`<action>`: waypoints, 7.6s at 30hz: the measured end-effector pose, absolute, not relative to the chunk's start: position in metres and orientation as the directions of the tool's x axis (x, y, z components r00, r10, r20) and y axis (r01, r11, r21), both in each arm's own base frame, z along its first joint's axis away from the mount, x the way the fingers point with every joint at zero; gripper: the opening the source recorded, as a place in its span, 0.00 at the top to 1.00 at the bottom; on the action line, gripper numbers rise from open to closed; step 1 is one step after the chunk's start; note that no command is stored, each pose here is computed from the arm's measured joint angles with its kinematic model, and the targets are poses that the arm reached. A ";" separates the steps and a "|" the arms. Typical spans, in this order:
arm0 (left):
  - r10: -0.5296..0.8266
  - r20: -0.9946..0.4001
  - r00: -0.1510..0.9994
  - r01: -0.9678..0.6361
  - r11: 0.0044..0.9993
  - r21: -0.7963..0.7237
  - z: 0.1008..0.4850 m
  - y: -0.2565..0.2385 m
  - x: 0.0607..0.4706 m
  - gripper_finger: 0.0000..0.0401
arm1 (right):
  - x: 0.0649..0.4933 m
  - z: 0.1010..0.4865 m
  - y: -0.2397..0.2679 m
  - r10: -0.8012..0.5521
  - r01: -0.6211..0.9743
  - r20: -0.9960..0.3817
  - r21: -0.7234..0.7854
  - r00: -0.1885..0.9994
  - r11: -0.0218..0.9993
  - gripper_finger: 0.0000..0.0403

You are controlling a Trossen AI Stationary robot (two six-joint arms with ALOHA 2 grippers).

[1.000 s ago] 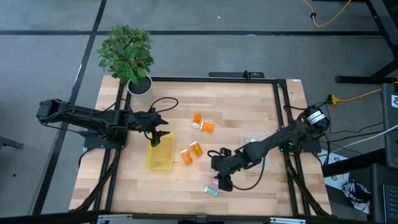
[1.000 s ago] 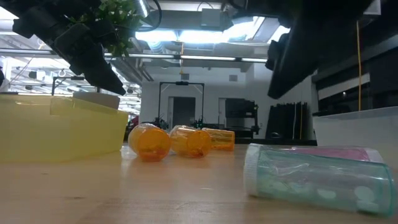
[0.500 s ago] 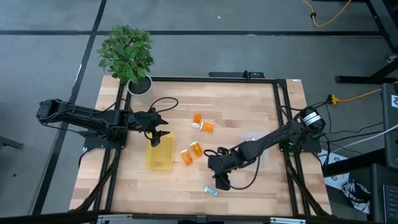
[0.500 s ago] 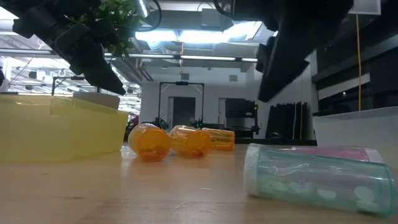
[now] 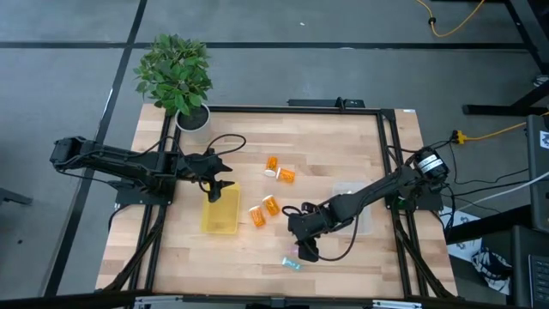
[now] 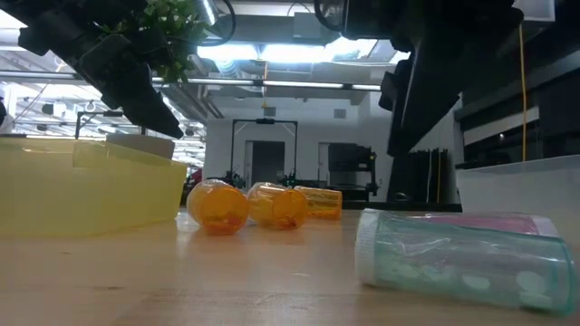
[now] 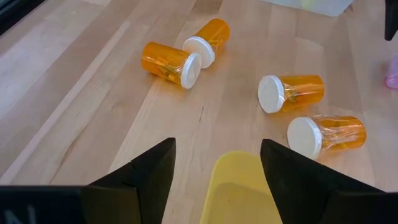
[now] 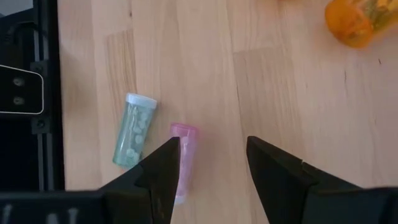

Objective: Pick and place medicine bottles into bin by pill shape (circle, oval)
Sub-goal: Put the pink pill bottle into the transparent bin, then put the blue pill bottle into the transparent bin

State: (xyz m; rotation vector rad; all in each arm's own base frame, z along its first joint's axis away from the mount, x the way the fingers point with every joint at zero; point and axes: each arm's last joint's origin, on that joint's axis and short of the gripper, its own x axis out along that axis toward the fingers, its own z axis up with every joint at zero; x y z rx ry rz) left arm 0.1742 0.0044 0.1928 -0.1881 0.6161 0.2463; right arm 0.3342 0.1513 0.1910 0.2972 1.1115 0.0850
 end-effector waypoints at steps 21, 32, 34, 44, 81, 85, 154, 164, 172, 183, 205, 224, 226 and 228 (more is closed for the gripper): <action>0.172 -0.591 0.788 -0.283 0.954 -0.100 0.193 0.004 0.174 0.43 | 0.337 0.161 0.170 0.337 0.061 -0.879 0.378 0.336 0.924 0.59; 0.171 -0.591 0.788 -0.283 0.954 -0.101 0.193 0.004 0.174 0.43 | 0.338 0.151 0.172 0.351 0.060 -0.886 0.386 0.303 0.921 0.59; 0.172 -0.592 0.788 -0.283 0.954 -0.100 0.193 0.004 0.174 0.43 | 0.340 0.150 0.173 0.358 0.051 -0.880 0.392 0.311 0.919 0.59; 0.171 -0.594 0.786 -0.284 0.954 -0.100 0.192 0.004 0.174 0.43 | 0.338 0.145 0.167 0.224 0.034 -0.920 0.248 0.320 0.968 0.59; 0.171 -0.596 0.785 -0.283 0.954 -0.099 0.192 0.004 0.174 0.43 | 0.340 0.128 0.120 -0.136 0.165 -0.964 -0.099 0.228 0.981 0.59; 0.172 -0.596 0.784 -0.284 0.954 -0.099 0.192 0.004 0.174 0.43 | 0.343 0.134 0.122 -0.135 0.165 -0.964 -0.098 0.231 0.981 0.60; 0.171 -0.600 0.781 -0.284 0.954 -0.098 0.192 0.004 0.174 0.43 | 0.269 0.197 0.131 -0.442 0.680 -0.849 -0.507 -0.289 0.530 0.69; 0.171 -0.600 0.781 -0.284 0.954 -0.098 0.192 0.004 0.174 0.43 | 0.270 0.198 0.129 -0.478 0.690 -0.837 -0.512 -0.266 0.512 0.63; 0.171 -0.600 0.781 -0.284 0.954 -0.097 0.192 0.004 0.174 0.43 | 0.269 0.198 0.129 -0.495 0.708 -0.828 -0.515 -0.264 0.483 0.37; 0.171 -0.599 0.782 -0.286 0.953 -0.101 0.192 0.004 0.174 0.43 | 0.275 0.203 0.127 -0.566 0.677 -0.804 -0.520 -0.182 0.520 0.30; 0.172 -0.595 0.785 -0.286 0.953 -0.103 0.193 0.004 0.174 0.43 | 0.357 0.191 0.202 0.075 0.070 -0.961 0.097 0.266 0.993 0.30; 0.172 -0.596 0.784 -0.287 0.952 -0.104 0.192 0.004 0.174 0.43 | 0.377 0.148 0.220 0.217 0.031 -0.936 0.235 0.276 0.972 0.30; 0.172 -0.596 0.784 -0.289 0.952 -0.106 0.192 0.004 0.174 0.43 | 0.377 0.148 0.220 0.217 0.028 -0.938 0.233 0.272 0.972 0.30; 0.172 -0.596 0.784 -0.297 0.947 -0.118 0.192 0.004 0.174 0.43 | 0.377 0.147 0.219 0.191 0.012 -0.942 0.202 0.276 0.979 0.30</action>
